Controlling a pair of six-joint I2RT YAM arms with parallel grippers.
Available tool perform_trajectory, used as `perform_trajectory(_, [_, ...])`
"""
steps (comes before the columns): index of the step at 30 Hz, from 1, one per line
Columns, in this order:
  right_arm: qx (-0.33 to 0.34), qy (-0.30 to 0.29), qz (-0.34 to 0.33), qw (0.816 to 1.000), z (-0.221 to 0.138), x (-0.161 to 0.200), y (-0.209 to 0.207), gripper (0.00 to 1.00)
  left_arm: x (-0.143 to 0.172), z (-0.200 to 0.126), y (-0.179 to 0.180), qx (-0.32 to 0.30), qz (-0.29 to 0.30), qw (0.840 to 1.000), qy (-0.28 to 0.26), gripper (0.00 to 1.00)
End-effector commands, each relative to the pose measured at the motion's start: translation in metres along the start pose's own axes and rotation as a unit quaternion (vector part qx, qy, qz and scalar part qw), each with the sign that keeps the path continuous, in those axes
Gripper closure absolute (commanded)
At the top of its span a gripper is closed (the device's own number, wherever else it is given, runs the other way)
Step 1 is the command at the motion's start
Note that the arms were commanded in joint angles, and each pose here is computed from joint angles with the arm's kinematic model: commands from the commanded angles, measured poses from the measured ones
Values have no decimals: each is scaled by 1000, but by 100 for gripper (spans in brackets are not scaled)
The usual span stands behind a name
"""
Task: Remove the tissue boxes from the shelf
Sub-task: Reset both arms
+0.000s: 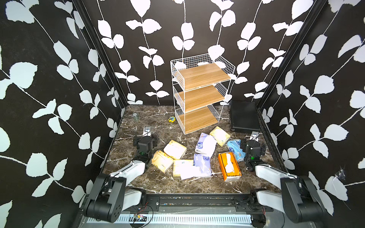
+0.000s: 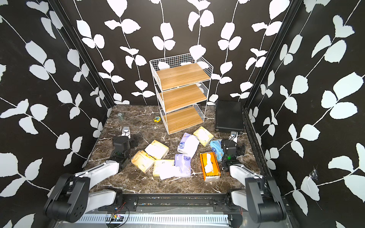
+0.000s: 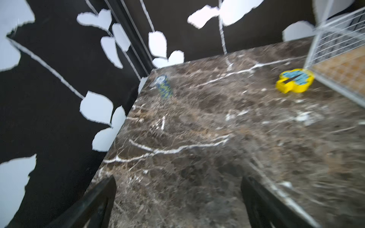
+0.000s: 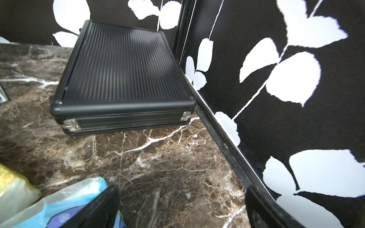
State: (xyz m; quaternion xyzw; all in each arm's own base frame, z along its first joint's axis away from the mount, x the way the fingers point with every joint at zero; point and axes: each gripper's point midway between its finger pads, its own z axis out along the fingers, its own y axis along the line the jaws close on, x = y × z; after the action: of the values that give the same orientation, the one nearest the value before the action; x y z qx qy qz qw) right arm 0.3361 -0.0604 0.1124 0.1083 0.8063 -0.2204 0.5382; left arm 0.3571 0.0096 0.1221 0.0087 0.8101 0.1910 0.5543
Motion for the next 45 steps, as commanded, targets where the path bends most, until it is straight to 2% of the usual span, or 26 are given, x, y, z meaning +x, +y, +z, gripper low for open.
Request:
perform_trajectory(1, [-12, -55, 42, 998, 1, -21, 1, 1, -15, 4, 3, 2, -23, 998, -60, 1])
perform_trajectory(4, [-35, -68, 52, 996, 5, -22, 10, 1, -15, 12, -7, 38, -36, 997, -62, 1])
perform_trajectory(7, [-49, -68, 44, 995, 9, -18, 18, 1, -8, 22, -8, 27, -38, 998, -49, 1])
perform_trajectory(12, [-80, -80, 33, 993, 6, -14, 28, 1, 2, 34, -20, 50, -31, 997, -43, 1])
perform_trajectory(13, [-87, -78, 28, 993, 8, -13, 32, 1, 0, 36, -21, 49, -28, 997, -51, 1])
perform_trajectory(15, [-94, -76, 24, 992, 12, -10, 37, 1, 4, 34, -23, 60, -29, 997, -29, 1])
perform_trajectory(17, [-98, -77, 20, 992, 14, -7, 41, 1, 1, 36, -21, 55, -30, 997, -46, 1])
perform_trajectory(20, [-109, -68, 12, 992, 14, -5, 45, 1, 4, 38, -20, 53, -32, 998, -27, 1])
perform_trajectory(27, [-79, -19, 4, 997, 34, -7, 45, 1, 4, 39, -20, 54, -32, 998, -27, 1])
perform_trajectory(45, [-75, -20, 5, 997, 34, -7, 43, 1, 4, 38, -20, 54, -32, 998, -27, 1])
